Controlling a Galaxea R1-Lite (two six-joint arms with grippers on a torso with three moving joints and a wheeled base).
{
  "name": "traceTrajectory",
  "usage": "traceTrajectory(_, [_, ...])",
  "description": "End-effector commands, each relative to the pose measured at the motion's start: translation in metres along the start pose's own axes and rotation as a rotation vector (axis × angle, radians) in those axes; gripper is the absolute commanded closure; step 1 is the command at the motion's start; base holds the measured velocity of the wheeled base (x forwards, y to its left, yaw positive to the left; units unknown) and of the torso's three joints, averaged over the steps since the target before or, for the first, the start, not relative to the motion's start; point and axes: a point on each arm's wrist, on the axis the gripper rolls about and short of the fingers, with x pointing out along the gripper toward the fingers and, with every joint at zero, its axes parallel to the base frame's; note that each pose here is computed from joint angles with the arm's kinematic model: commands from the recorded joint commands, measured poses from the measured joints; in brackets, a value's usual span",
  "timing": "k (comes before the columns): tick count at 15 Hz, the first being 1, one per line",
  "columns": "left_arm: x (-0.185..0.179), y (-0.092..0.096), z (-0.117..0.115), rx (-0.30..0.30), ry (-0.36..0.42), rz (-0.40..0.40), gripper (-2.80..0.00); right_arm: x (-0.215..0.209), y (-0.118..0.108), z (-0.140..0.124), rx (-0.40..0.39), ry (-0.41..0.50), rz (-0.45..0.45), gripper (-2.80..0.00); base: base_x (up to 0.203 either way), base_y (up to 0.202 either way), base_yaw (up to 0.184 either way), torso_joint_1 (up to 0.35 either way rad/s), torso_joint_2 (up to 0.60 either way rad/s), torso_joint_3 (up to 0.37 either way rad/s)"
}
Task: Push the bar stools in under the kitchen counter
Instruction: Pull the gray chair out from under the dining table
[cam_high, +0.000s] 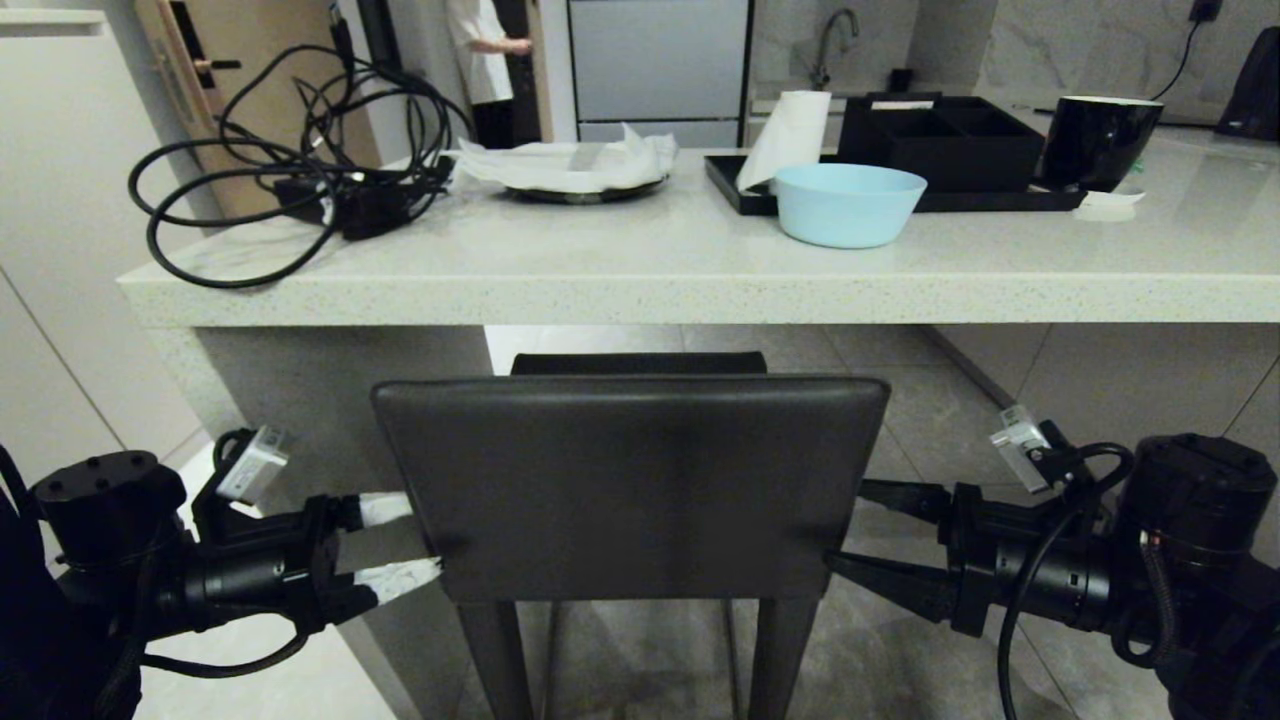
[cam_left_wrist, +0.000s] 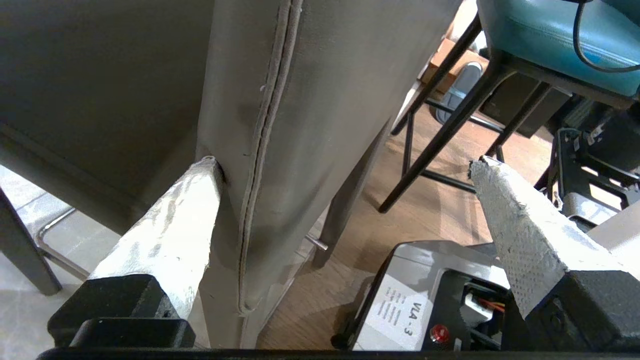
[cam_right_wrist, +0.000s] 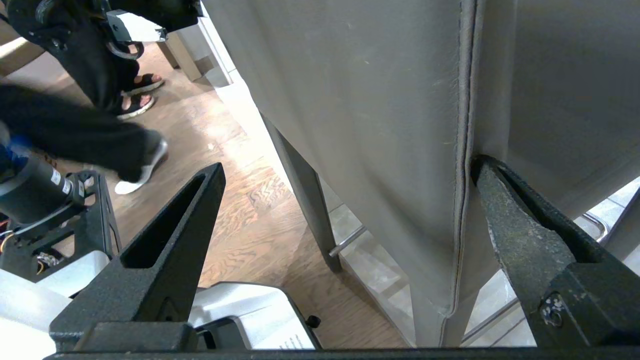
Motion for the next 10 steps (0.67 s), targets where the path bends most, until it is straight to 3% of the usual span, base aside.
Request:
traceTrajectory(1, [0.001, -0.001, 0.003, 0.020, -0.004, -0.020, -2.80, 0.001, 0.000, 0.001, -0.005, -0.005, 0.012, -2.80, 0.000, 0.000, 0.000, 0.000, 0.00, 0.000])
traceTrajectory(10, [0.007, -0.007, 0.001, 0.019, 0.003, -0.037, -2.80, 0.014, -0.009, 0.002, -0.011, -0.022, 0.026, -2.80, 0.000, 0.000, 0.000, 0.000, 0.00, 0.000])
